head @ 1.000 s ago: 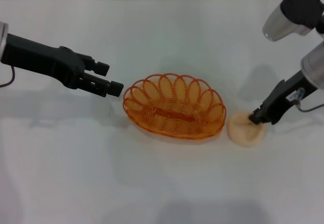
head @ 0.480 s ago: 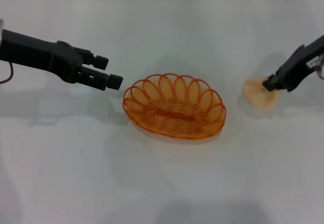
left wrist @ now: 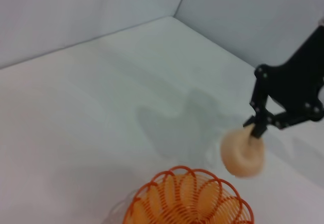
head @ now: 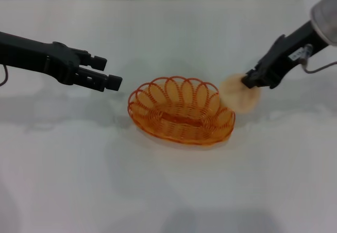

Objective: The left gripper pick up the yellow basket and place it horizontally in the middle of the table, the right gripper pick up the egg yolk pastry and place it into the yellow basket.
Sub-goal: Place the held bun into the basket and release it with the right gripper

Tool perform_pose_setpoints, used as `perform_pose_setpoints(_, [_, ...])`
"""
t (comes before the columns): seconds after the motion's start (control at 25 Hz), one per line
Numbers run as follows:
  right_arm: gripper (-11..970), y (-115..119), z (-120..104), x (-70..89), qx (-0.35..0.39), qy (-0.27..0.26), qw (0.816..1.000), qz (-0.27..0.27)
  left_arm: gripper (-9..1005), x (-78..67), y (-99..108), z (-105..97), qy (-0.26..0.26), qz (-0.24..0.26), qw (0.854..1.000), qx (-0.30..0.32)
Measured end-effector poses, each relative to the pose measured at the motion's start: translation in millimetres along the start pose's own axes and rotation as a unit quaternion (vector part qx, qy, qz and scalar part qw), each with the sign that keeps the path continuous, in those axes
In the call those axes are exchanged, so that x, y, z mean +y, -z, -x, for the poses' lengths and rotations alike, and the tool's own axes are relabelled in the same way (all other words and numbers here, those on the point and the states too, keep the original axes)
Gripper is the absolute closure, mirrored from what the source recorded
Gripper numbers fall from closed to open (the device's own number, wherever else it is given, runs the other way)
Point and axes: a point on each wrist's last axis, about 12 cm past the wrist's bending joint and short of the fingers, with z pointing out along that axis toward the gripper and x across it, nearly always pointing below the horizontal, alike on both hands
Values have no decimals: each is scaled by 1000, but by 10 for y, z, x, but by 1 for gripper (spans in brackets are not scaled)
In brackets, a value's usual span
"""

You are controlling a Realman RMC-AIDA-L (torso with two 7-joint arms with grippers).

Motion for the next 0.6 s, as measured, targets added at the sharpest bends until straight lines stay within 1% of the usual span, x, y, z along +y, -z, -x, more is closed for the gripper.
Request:
perform_pose_setpoints(0.24, [933, -92, 167, 116, -2, 32, 999, 8, 109, 32, 81, -75, 9, 12, 1000, 3])
perform_pose_setpoints(0.6, [934, -215, 283, 207, -17, 52, 998, 21, 109, 40, 115, -118, 15, 19, 1000, 6])
